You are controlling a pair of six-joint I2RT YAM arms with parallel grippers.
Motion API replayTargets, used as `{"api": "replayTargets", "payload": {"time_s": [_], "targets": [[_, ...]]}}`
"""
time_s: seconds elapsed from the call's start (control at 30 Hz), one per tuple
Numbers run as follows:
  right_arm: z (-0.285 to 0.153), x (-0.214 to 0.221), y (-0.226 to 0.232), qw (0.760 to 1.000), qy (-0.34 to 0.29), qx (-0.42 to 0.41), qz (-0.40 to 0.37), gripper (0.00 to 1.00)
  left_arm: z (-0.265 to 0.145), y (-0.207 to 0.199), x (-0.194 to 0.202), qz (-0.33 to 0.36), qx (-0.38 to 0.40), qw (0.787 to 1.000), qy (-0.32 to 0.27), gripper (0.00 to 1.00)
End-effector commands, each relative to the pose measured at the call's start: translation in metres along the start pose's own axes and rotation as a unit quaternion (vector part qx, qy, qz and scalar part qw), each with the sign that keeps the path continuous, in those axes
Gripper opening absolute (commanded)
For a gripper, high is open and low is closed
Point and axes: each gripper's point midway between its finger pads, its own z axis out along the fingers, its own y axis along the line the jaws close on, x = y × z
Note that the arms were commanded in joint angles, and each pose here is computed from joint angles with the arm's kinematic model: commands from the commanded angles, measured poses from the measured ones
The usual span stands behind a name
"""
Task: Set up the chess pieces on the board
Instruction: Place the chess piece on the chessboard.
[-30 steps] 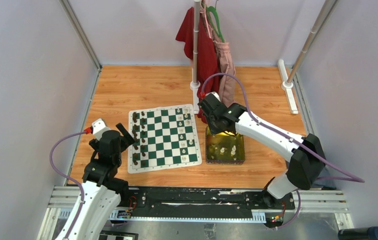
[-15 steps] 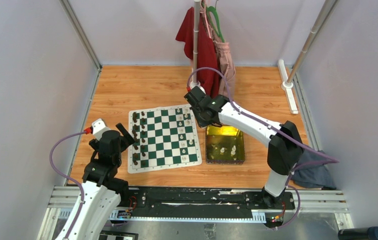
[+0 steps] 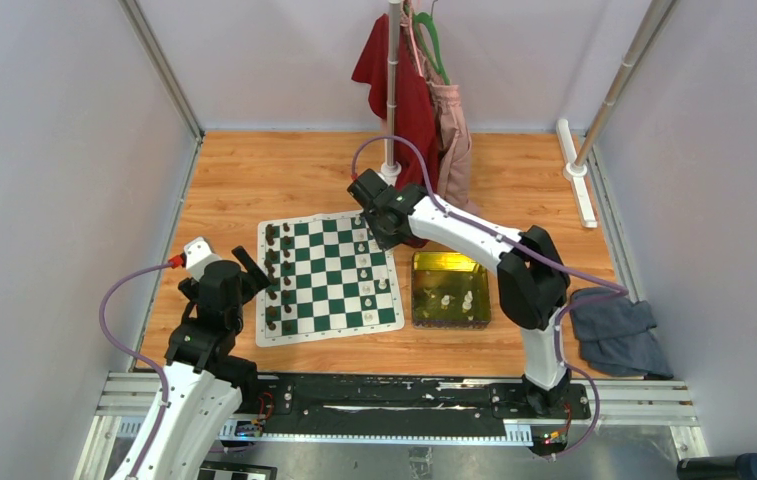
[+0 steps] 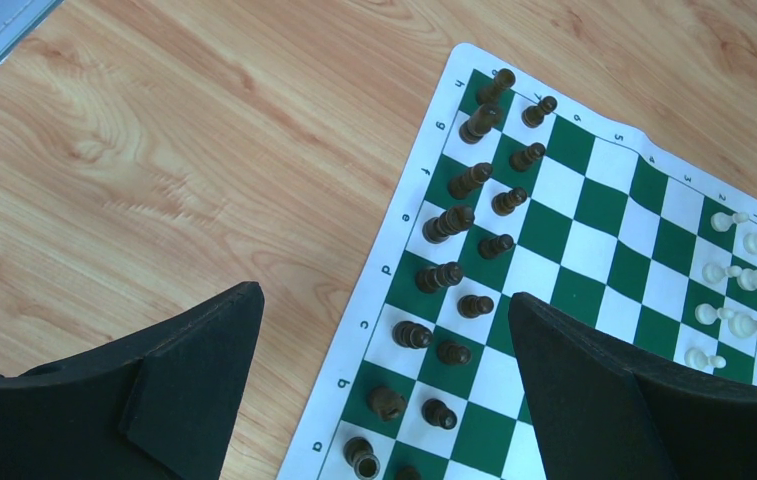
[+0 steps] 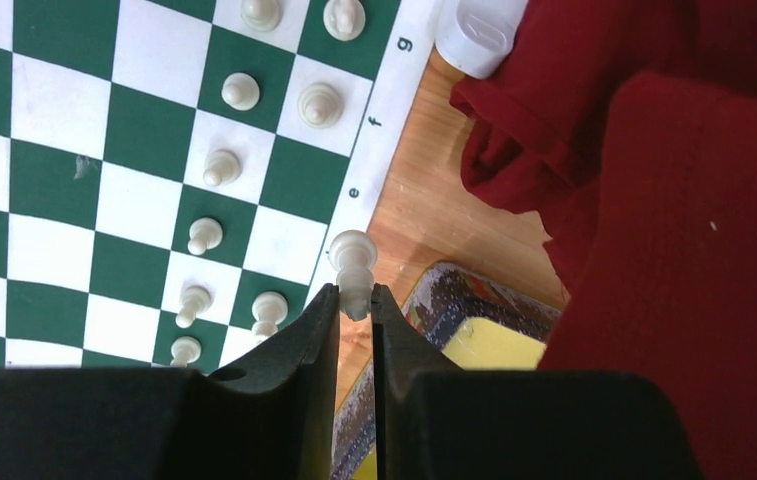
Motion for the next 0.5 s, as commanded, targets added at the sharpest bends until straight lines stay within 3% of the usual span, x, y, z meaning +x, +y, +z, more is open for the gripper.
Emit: {"api": "replayTargets", "payload": {"time_s": [0.0,0.47], "targets": [[0.008,0.0,0.012,1.0,0.014,-0.01,-0.021,0.0,0.002,0.0,0.001,0.002,-0.001,1.0,-0.005,1.0],[0.029,-0.007,0.023,0.999,0.023,-0.019,-0.028,0.0,0.004,-0.001,0.003,0.008,0.0,1.0,0.001,1.0]]}}
